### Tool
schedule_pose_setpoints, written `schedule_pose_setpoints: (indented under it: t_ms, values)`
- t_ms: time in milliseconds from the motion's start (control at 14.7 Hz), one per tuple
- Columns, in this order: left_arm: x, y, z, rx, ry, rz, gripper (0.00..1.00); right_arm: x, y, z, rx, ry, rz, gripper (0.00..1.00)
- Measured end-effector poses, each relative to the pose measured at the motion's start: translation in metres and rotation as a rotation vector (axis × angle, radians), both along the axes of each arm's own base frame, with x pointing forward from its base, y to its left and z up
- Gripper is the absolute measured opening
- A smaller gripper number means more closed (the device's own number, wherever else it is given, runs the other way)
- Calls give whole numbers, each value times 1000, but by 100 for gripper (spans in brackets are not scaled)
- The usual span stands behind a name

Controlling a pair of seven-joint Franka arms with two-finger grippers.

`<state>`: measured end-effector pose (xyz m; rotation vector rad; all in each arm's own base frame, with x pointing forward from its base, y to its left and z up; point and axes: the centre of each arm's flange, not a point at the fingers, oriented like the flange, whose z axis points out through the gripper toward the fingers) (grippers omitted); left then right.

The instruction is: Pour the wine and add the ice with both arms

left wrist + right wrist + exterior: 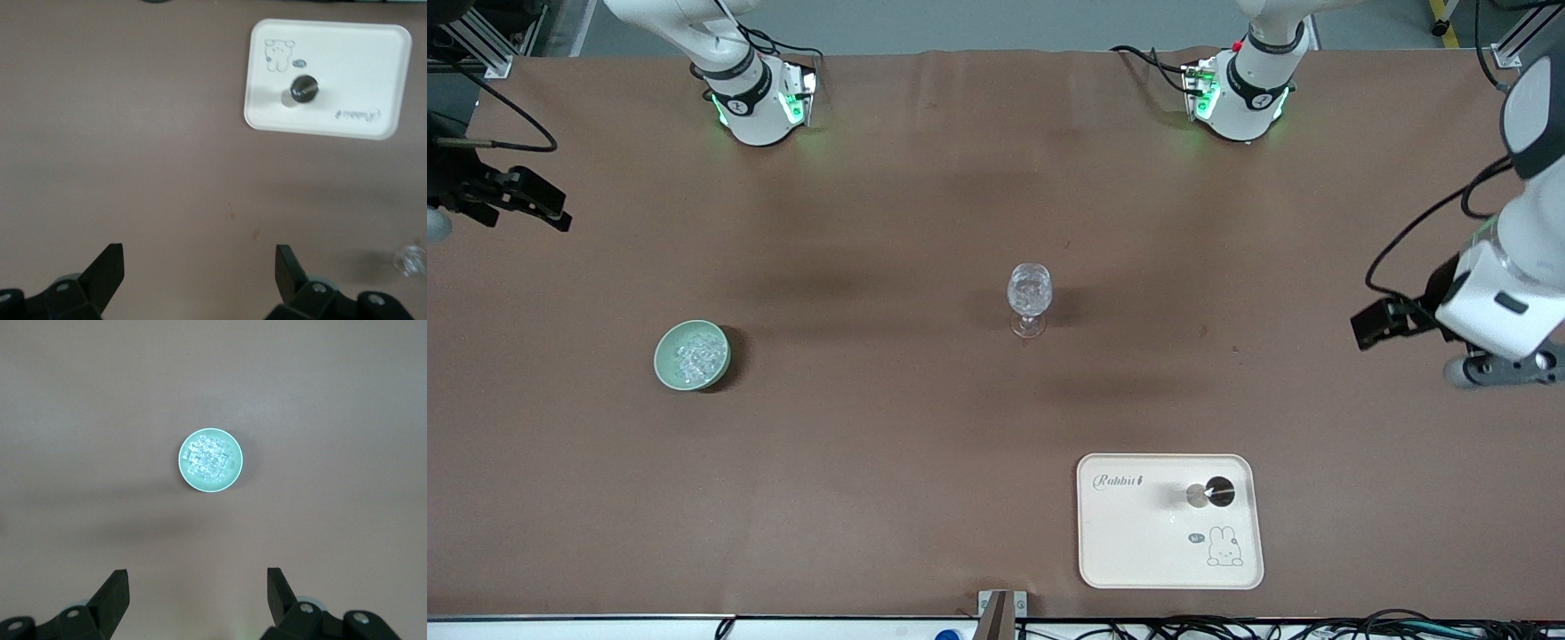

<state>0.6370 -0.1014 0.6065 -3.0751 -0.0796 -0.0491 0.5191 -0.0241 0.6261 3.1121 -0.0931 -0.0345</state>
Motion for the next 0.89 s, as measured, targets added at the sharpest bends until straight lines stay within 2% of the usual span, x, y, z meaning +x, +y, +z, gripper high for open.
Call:
schedule_pose_setpoints:
  t_ms: [205,545,886]
  values:
    - [-36,4,20,-42,23,7,100,-3,-7,-3,2,7,9,92]
    - [-90,11,37,-10,23,7,100,-3,-6,-4,2,9,11,92]
    - [-121,10,40,-10,24,-49,100,-2,-11,-2,2,-2,26,92]
